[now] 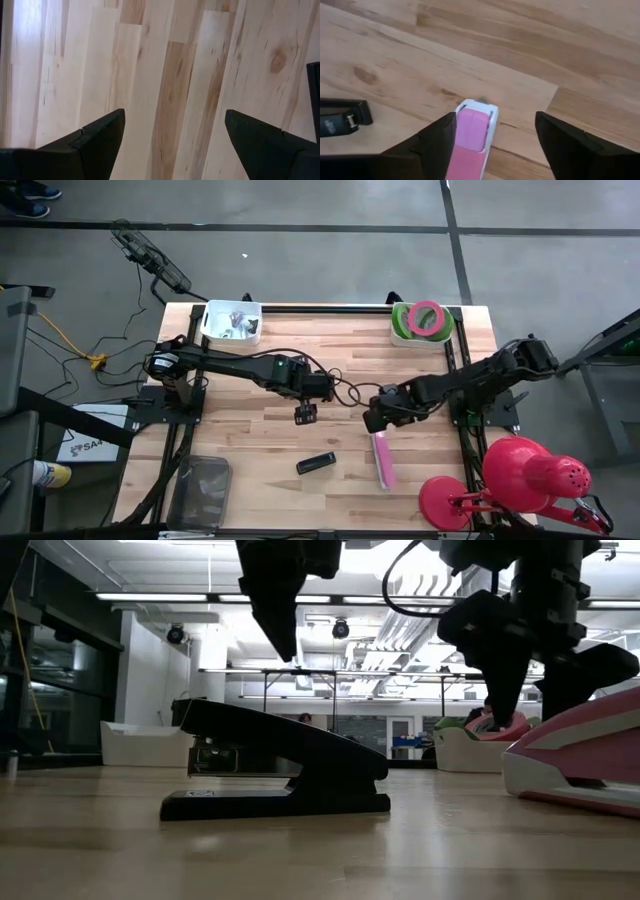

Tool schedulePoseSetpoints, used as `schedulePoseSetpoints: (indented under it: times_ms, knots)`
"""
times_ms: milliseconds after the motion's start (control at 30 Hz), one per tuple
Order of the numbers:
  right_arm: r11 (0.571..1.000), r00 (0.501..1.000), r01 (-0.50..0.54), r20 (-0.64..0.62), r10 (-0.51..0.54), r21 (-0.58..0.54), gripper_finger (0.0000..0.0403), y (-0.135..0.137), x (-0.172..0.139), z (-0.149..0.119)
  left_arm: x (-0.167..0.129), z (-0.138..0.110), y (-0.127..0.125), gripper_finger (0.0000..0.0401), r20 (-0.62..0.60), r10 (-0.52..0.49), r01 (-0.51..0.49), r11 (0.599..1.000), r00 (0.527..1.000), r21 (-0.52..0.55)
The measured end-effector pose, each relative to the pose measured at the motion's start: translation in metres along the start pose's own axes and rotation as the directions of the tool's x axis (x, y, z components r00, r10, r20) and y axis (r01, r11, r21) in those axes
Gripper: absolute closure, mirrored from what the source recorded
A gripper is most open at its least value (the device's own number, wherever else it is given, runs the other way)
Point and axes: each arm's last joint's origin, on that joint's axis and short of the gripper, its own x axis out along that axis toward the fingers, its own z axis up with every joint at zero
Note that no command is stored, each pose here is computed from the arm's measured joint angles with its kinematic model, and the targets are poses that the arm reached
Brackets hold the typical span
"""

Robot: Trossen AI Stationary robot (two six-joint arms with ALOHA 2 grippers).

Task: Pick and place Stapler, Stapler remover, tape
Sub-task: Put the pink stapler into the black bin

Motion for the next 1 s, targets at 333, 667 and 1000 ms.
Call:
schedulePoseSetpoints:
  times_ms: [333,667,1000]
  knots:
    - [0.999,1.000,-0.026,-0.006,0.026,0.022,0.0089,0.003,0.001,-0.009,0.000,0.001,0.000,0.0064,0.009,-0.001,0.001,1.000,1.000,-0.003]
    - [1.000,0.998,-0.016,-0.059,0.017,0.019,0.0088,0.015,0.038,-0.028,0.000,0.001,0.000,0.0064,0.010,0.001,-0.001,1.000,1.000,-0.003]
    - [0.999,0.994,0.047,-0.096,-0.045,0.017,0.0088,0.015,0.057,-0.036,0.000,0.001,0.000,0.0064,0.007,0.002,-0.002,1.000,1.000,-0.002]
